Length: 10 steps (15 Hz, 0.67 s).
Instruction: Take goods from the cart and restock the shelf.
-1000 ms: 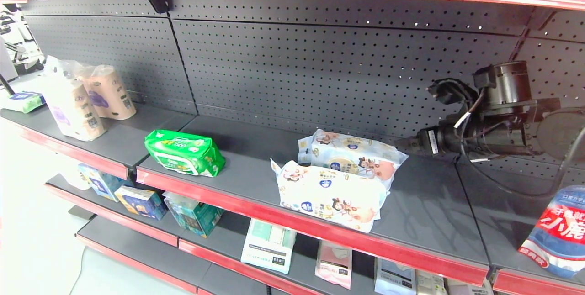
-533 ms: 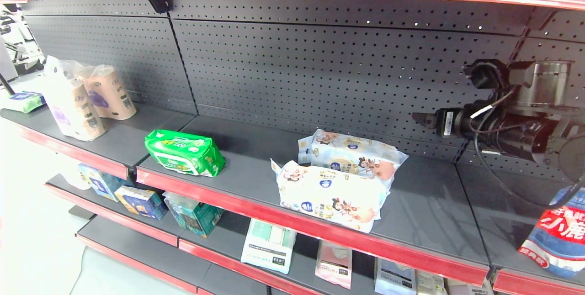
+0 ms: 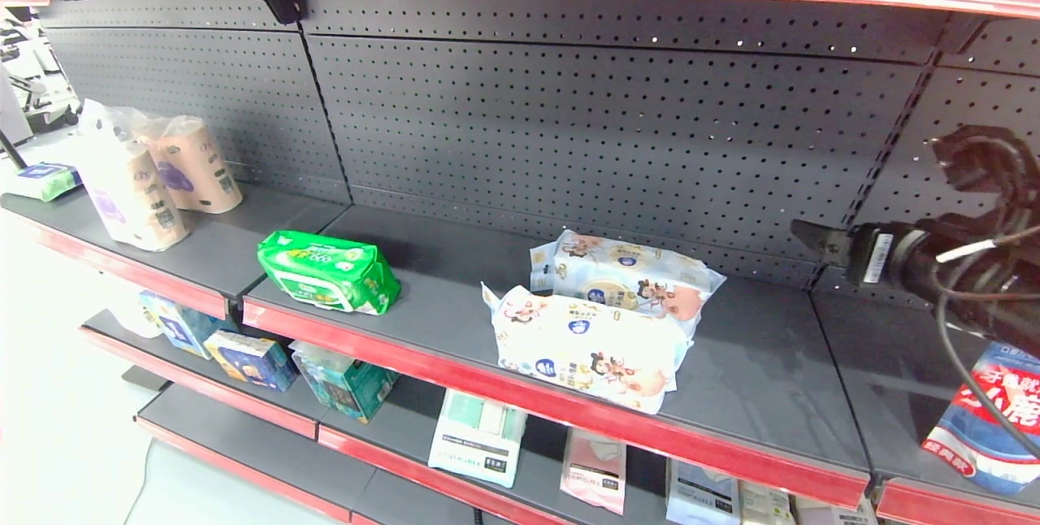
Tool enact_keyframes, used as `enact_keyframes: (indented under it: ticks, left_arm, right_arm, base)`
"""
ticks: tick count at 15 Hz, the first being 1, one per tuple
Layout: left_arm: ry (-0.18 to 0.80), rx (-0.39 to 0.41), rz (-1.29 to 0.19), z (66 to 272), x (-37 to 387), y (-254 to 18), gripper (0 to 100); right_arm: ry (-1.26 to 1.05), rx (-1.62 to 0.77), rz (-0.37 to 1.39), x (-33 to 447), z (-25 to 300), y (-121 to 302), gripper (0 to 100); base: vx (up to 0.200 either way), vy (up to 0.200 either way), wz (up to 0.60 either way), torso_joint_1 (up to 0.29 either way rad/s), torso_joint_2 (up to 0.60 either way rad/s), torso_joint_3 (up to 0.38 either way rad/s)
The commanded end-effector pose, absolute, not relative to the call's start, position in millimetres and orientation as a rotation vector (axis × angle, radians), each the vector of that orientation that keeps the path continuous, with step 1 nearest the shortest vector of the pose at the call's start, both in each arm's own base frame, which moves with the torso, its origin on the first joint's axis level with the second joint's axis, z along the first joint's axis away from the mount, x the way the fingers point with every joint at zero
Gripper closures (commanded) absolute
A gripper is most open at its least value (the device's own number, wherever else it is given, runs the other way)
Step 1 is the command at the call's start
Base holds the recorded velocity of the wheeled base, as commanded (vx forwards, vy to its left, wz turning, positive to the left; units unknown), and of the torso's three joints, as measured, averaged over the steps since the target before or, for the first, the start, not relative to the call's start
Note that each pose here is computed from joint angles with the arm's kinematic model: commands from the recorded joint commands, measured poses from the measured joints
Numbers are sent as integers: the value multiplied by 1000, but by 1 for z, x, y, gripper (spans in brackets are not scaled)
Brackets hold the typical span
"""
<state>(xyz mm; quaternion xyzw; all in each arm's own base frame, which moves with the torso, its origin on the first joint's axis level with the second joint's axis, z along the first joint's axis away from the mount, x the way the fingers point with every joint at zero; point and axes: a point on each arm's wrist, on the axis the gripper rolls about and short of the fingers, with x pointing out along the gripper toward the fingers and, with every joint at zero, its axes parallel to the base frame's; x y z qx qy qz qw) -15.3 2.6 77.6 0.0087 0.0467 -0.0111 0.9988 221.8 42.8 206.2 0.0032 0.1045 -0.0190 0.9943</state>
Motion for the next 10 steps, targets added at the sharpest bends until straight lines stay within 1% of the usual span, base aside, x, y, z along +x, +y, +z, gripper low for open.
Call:
enact_keyframes:
  ticks: [1, 2, 4, 5, 7, 8, 10]
  left_arm:
    - [95, 17, -22, 78, -15, 3, 0]
    - [95, 17, -22, 78, -15, 3, 0]
    - [95, 17, -22, 78, -15, 3, 0]
    - [95, 17, -22, 78, -15, 3, 0]
    - [95, 17, -22, 78, -15, 3, 0]
    - [95, 17, -22, 78, -15, 3, 0]
    - [95, 17, -22, 78, -15, 3, 0]
  right_arm:
    - [127, 29, -78, 155, 206, 16, 0]
    - [113, 14, -66, 137, 201, 10, 0]
    - [71, -103, -66, 94, 182, -1, 0]
    - [58, -108, -42, 84, 177, 0, 0]
    - [17, -111, -57, 67, 169, -1, 0]
    - [1, -94, -58, 54, 158, -1, 0]
    - [-19, -88, -55, 44, 149, -1, 0]
  base:
    - [0, 0, 0, 0, 0, 0]
    - [0, 0, 0, 0, 0, 0]
    - [0, 0, 0, 0, 0, 0]
    - [0, 0, 0, 0, 0, 0]
    - [0, 0, 0, 0, 0, 0]
    - [0, 0, 0, 0, 0, 0]
    - [0, 0, 0, 0, 0, 0]
